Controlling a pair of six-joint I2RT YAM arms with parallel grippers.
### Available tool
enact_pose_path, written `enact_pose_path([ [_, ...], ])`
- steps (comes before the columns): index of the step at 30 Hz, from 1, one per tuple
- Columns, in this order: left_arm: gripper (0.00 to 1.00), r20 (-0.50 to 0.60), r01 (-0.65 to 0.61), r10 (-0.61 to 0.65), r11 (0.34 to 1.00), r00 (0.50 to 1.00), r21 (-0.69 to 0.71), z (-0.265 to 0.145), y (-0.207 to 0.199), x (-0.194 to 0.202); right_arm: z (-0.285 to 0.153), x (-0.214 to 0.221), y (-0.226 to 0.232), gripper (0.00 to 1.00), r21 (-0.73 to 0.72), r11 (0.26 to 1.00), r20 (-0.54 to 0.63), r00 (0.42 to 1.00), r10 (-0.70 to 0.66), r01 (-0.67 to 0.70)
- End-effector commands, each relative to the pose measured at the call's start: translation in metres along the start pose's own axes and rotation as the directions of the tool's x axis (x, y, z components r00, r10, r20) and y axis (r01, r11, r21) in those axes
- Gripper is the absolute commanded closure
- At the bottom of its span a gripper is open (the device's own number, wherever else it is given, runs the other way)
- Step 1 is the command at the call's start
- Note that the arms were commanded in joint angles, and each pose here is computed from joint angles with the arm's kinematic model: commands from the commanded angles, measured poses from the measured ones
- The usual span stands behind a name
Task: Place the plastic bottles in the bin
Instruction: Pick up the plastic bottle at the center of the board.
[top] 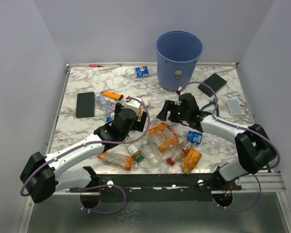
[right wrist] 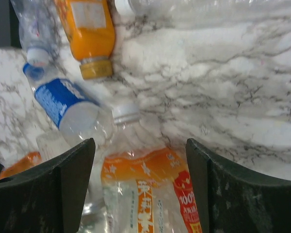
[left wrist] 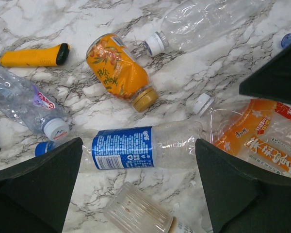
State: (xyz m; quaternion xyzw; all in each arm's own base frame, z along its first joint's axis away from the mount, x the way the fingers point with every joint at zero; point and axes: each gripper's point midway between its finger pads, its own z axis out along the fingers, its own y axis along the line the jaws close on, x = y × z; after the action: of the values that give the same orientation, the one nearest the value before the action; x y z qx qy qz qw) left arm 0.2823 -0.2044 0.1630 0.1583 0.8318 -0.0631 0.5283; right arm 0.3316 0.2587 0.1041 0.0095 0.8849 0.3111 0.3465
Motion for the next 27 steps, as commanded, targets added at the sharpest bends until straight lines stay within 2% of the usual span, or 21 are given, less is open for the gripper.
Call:
enact_pose_path([
  [1, 0.01, 0.018, 0.018, -0.018, 1.000, 1.000, 0.026, -0.006, -0.004, -0.012, -0.017, 0.055, -0.011, 0.20, -0.031, 0.996, -0.191, 0.978, -0.085, 0.080],
  [6, 0.01, 0.013, 0.013, -0.014, 0.999, 1.000, 0.044, -0.005, -0.008, -0.012, -0.021, 0.080, -0.032, 0.21, 0.042, 0.994, -0.253, 0.964, -0.086, 0.099],
  [11, 0.01, 0.006, 0.010, -0.011, 0.998, 1.000, 0.058, -0.005, -0.010, -0.009, -0.017, 0.087, -0.033, 0.27, 0.031, 0.995, -0.272, 0.959, -0.079, 0.091],
  [23, 0.01, 0.025, 0.023, -0.024, 0.999, 0.999, 0.040, -0.008, -0.005, -0.013, -0.018, 0.080, -0.021, 0.68, -0.038, 0.995, -0.232, 0.967, -0.101, 0.095],
  [27, 0.01, 0.040, 0.043, -0.044, 0.998, 0.998, 0.035, -0.010, -0.004, -0.017, -0.025, 0.065, -0.013, 0.86, -0.037, 0.993, -0.181, 0.976, -0.119, 0.114],
])
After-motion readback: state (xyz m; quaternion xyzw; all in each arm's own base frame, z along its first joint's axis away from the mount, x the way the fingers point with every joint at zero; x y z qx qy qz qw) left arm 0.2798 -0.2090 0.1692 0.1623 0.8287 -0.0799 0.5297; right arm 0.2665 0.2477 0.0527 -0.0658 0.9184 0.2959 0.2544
